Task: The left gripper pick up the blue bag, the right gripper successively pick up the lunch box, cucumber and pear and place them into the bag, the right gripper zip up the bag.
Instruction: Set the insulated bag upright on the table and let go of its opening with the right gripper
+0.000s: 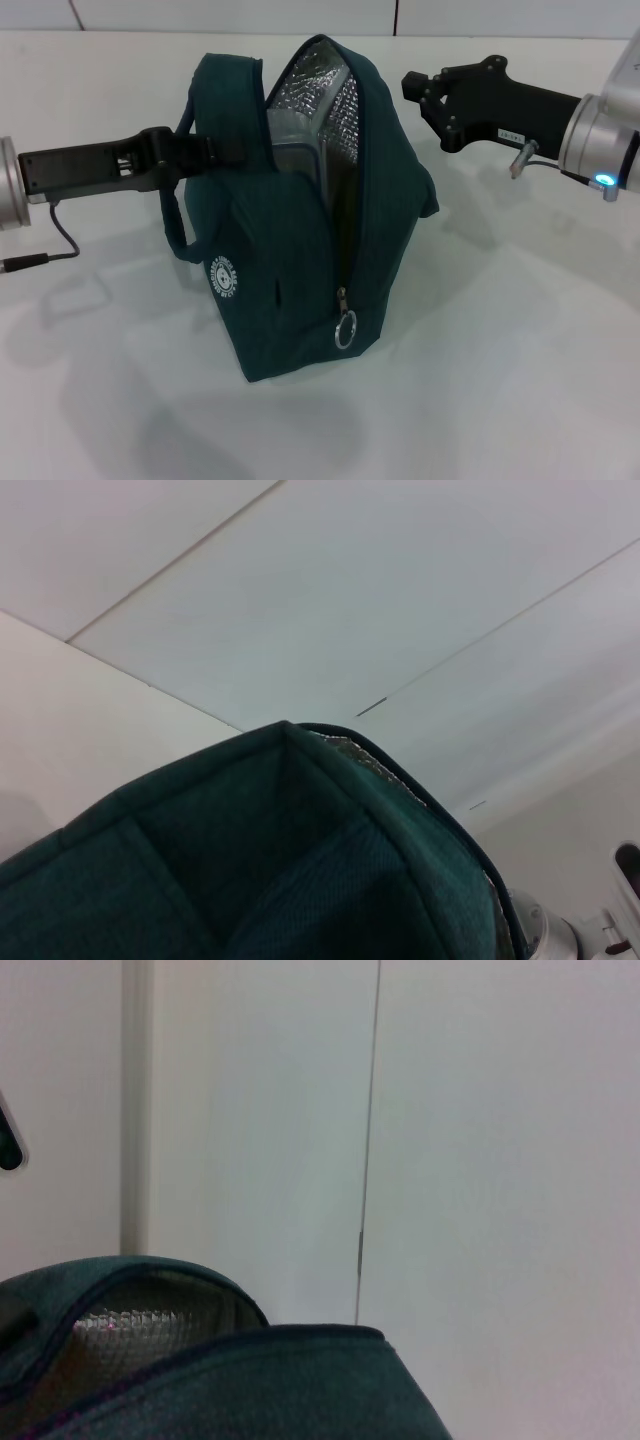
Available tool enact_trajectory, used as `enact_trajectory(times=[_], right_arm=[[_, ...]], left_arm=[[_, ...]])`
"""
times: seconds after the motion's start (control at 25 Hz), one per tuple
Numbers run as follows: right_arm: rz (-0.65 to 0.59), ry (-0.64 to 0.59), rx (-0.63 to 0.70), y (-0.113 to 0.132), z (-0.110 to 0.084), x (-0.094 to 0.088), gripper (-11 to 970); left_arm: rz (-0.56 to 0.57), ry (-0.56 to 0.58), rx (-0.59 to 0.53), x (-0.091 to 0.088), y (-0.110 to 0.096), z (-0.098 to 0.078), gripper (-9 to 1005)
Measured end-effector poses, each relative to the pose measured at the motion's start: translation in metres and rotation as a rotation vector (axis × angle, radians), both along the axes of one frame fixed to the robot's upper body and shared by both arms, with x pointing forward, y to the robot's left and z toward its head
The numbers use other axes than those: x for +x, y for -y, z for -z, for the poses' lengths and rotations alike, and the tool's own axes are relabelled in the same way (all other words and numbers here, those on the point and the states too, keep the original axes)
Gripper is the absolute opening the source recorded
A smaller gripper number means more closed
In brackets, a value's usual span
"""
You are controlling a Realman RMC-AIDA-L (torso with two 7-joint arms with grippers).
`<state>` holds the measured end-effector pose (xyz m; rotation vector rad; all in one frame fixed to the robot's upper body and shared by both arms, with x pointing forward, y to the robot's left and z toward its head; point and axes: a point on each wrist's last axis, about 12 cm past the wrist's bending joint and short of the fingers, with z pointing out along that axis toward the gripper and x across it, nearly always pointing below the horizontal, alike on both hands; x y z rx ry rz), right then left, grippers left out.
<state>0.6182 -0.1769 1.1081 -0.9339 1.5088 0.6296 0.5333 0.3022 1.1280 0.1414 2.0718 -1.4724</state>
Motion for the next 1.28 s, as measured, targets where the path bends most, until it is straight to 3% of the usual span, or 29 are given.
enact_trajectory(times=[0.32,0.72,0.96,1.28], right_arm=[[-0.002,0.002,0.008,0.001,0.000,-0.002,-1],[-0.018,-0.030,0.017,-0.003,0.001,-0.003,143],[-0.054,-0.027,-0.011,-0.014,-0.001,-0.001,343],[-0.040,-0.036,-0.049,-0.018,0.001,0.005,369]], left_arm=[[-0.002,-0.003,0.001,-0.001,-0.001,0.001,35],[0.000,-0.003,0.001,-0.002,-0.002,0.001,35],[0.000,-0.002,0.000,-0.002,-0.001,0.001,35],[0.003,0.002,0.000,0.000,0.001,0.000,34]])
